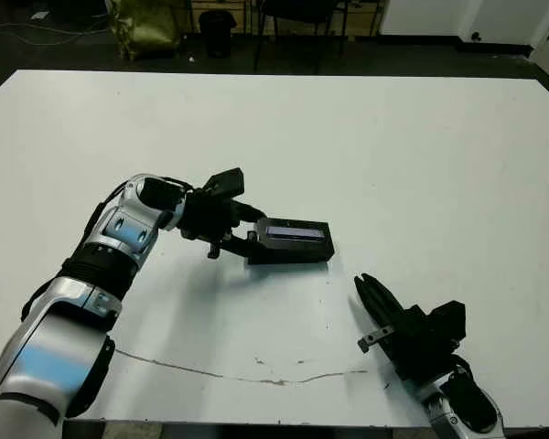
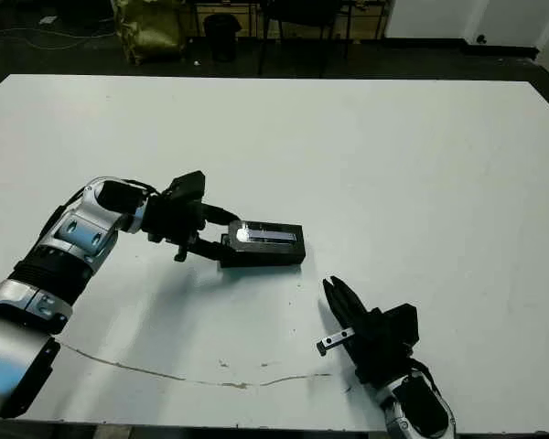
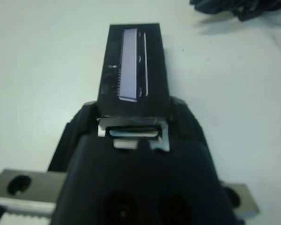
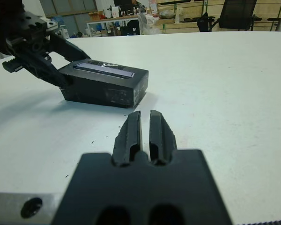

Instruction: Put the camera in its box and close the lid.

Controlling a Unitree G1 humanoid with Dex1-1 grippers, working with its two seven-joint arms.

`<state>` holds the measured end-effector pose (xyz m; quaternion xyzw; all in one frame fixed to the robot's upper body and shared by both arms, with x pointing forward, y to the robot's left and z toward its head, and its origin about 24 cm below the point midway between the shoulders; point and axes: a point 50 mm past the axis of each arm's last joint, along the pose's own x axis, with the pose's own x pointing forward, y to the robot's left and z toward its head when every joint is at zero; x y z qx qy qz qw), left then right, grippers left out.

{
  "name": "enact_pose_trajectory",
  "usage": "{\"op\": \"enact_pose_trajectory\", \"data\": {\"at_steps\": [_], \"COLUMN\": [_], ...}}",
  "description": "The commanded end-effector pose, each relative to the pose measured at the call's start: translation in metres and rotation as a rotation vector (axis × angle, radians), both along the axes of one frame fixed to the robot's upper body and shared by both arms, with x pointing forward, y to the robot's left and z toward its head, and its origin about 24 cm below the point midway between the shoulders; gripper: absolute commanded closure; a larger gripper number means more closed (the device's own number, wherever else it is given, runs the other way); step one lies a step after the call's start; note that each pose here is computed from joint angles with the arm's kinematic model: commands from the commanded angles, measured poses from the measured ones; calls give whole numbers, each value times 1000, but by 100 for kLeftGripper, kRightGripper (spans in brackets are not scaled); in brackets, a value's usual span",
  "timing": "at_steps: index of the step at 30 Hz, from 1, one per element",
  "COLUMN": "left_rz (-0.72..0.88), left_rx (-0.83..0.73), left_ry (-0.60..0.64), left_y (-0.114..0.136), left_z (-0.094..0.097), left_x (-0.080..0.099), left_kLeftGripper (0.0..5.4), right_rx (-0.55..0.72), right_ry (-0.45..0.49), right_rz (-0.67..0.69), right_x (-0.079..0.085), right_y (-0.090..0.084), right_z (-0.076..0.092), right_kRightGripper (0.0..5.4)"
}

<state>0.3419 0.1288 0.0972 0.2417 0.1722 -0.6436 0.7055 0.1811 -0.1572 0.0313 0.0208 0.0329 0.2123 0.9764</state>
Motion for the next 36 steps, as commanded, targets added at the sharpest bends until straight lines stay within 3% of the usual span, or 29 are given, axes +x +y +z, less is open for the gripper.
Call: {"op": "enact_pose_trajectory", "data": {"at_steps": [1, 15, 36], "left_rz": [53, 68, 66], "left_rx": [86, 124, 146], "left_ry": [15, 53, 121], "left_y": [17, 29, 42], "left_z": [-1, -4, -29], "left_x": [4, 5, -4], "left_kLeftGripper": [332, 332, 332], "right_rx": [-10, -18, -21], "right_ry": [74, 68, 72], "right_rz": [-10, -7, 0], "right_x": [-6, -6, -6], "right_y": [-4, -6, -7], "right_z": [-15, -15, -17], "right_kRightGripper": [540, 540, 540]}}
